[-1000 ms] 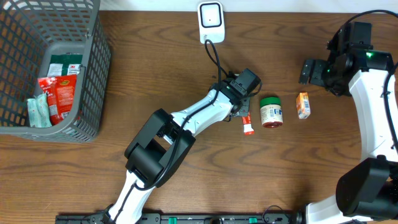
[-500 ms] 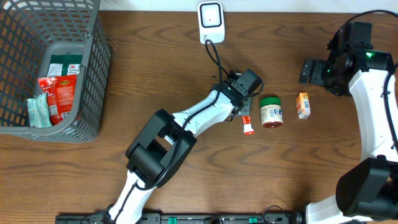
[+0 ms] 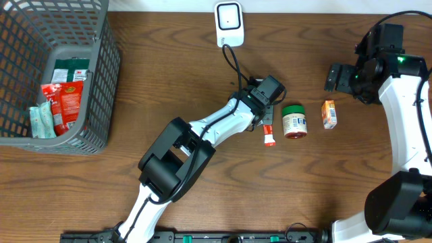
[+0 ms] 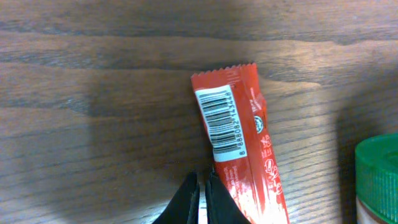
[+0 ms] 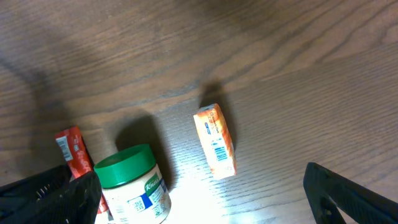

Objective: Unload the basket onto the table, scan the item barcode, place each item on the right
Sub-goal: 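Lower the red sachet with the left gripper and set it beside the jar, then reach the left gripper into the basket and grasp the pale green pouch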

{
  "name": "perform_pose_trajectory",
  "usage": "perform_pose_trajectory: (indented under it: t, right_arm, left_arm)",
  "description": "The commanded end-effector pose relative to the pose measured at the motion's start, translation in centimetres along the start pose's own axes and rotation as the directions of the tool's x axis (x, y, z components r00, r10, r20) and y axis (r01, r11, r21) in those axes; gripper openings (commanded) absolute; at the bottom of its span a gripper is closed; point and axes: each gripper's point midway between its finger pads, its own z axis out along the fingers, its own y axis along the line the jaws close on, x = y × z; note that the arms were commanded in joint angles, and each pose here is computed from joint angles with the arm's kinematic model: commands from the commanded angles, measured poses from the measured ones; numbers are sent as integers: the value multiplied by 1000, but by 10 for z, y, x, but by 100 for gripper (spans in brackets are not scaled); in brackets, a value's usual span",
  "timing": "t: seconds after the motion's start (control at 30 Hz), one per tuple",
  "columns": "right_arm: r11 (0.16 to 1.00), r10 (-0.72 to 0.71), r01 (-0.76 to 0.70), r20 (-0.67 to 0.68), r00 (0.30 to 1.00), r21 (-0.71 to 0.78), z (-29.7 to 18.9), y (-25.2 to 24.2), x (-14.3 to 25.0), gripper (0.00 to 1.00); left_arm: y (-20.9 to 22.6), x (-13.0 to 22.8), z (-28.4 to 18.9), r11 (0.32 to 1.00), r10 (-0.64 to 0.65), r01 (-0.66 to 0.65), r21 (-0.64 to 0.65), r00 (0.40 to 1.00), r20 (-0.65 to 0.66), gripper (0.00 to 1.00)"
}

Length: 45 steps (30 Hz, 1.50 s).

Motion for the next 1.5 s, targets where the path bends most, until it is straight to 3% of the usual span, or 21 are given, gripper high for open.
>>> perform_pose_trajectory:
  t: [0.0, 0.13, 0.27, 0.33, 0.5, 0.63, 0.7, 0.8, 0.87, 0.97, 1.2, 1.3, 1.47]
  right_arm:
    - [1000, -3, 3, 33, 999, -6, -10, 0, -7, 99]
    - [1000, -3, 3, 33, 999, -6, -10, 0, -7, 99]
    - [1000, -4, 4, 33, 999, -6, -10, 0, -7, 99]
    - [1000, -4, 4, 34, 999, -6, -10, 0, -7, 99]
    - [1000, -4, 4, 38, 999, -7, -10, 0, -8, 99]
    - [1000, -3, 3, 36, 999, -7, -10, 0, -8, 99]
    - [1000, -3, 3, 36, 999, -7, -10, 0, -8, 99]
    - [1000, -3, 3, 36, 999, -7, -10, 0, -8, 99]
    - [1000, -3, 3, 37, 999, -6, -10, 0, -8, 99]
    - [1000, -4, 4, 37, 999, -6, -10, 0, -8, 99]
    - [1000, -3, 3, 37, 999, -6, -10, 0, -8, 99]
    - [1000, -3, 3, 37, 999, -6, -10, 0, -8, 99]
    - [1000, -4, 4, 37, 999, -6, -10, 0, -8, 99]
  left_arm:
    - [3, 9, 10, 1000, -2, 2, -6, 1000, -26, 8]
    - [3, 7, 7, 1000, 8, -8, -2, 1000, -19, 8]
    - [-10, -23, -33, 992, 128, -129, 14, 990, 66, 8]
    - [-6, -43, -67, 988, 156, -154, -32, 980, 119, 13]
    - [40, -113, -213, 971, 207, -160, -178, 935, 289, 23]
    - [117, -152, -340, 973, 112, 2, -232, 871, 479, 39]
    - [180, -159, -401, 956, 26, 153, -252, 809, 587, 55]
    - [258, -148, -453, 894, -70, 344, -287, 741, 668, 61]
    - [321, -122, -478, 806, -149, 488, -335, 715, 684, 63]
    - [389, -78, -480, 672, -274, 619, -408, 719, 639, 63]
    - [476, -18, -431, 496, -483, 709, -502, 705, 519, 64]
    - [508, -5, -397, 466, -552, 697, -545, 710, 437, 66]
    - [537, 10, -333, 509, -606, 602, -616, 758, 241, 66]
